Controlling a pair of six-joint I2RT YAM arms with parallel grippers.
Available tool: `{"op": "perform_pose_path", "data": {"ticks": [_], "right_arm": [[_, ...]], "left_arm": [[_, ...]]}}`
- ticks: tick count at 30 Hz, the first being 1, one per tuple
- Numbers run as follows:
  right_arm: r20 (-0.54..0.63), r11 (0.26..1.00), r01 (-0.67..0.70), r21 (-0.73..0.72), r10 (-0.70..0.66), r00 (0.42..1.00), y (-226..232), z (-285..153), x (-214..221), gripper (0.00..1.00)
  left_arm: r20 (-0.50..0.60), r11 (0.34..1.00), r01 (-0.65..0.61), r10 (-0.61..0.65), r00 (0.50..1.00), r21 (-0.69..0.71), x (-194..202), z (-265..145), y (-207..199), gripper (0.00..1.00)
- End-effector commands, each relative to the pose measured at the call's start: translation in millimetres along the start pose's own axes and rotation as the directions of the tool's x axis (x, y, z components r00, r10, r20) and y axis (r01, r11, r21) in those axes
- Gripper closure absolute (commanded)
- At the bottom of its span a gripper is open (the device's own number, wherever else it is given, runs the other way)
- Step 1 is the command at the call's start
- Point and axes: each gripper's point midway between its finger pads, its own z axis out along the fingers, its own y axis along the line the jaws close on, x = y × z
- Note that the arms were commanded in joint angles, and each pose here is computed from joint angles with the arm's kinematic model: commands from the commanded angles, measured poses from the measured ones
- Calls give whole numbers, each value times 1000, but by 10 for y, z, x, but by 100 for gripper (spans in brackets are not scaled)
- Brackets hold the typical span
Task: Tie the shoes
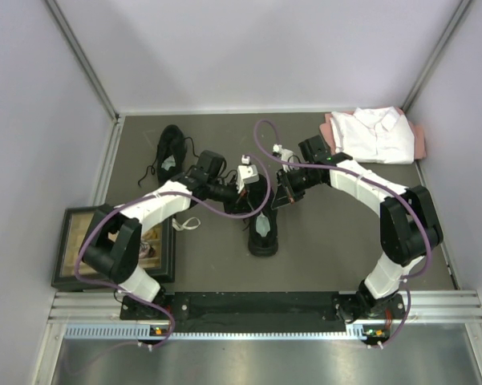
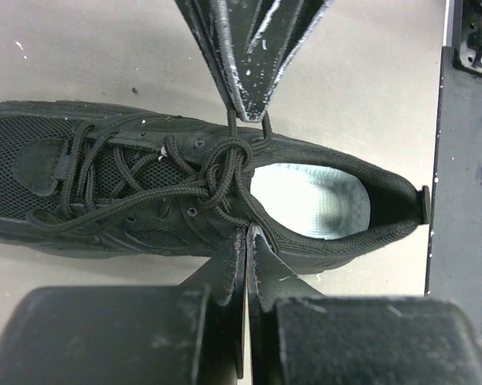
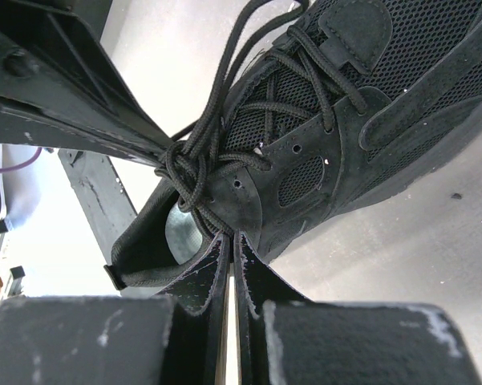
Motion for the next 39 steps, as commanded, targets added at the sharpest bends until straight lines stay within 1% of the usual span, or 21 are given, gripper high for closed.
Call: {"op": "perform_pose_path", "data": {"ticks": [1,15,26,27,28,29,30,31,32,33,34,35,37,38,39], "right_arm": [[24,999,36,-18,-35,999,76,-35,-79,100],[28,999,34,-18,-34,999,68,-39,-91,100],[27,999,27,-23,-27,999,78,-39,-76,100],[28,999,28,-23,-28,999,78,-39,-79,100],[30,999,31,-23,-30,999,80,-42,-84,100],[31,999,30,-22,-29,999,76,-45,-86,100],[33,999,33,-25,-32,999,82,-41,-90,100],[33,999,33,-28,-32,999,86,-39,-82,100],[35,1000,3,-29,-2,999,100,-40,-87,100],[37,1000,-2,-28,3,999,92,-37,-90,100],[39,1000,-4,-29,5,999,101,-36,-97,100],[41,999,-17,-27,18,999,96,-36,-102,100],[46,999,-21,-29,22,999,108,-36,-115,100],[50,999,-29,-28,30,998,112,-44,-122,100],[54,999,-31,-28,33,998,114,-51,-128,100]], "left_arm": [[9,998,-65,65,998,-4,-35,-115,-91,100],[-73,998,-46,48,996,31,343,-158,-239,100],[-94,999,-27,29,995,28,466,-205,-279,100],[-73,999,-33,35,997,25,408,-233,-272,97],[-22,999,14,-14,1000,31,319,-296,-263,91],[26,999,34,-35,999,21,240,-333,-229,71],[114,1000,-9,11,993,-16,4,-386,-141,64],[157,998,43,-36,987,-43,-104,-434,-87,59],[189,998,44,-33,981,-55,-201,-454,-65,53],[212,996,52,-37,977,-66,-285,-468,-33,50],[233,993,98,-80,969,-66,-355,-464,-5,50],[263,993,96,-75,962,-69,-503,-479,37,49],[271,981,191,-173,947,-41,-546,-413,99,41],[283,978,206,-187,941,-39,-610,-405,137,39],[279,970,239,-221,935,-33,-585,-358,186,37]]}}
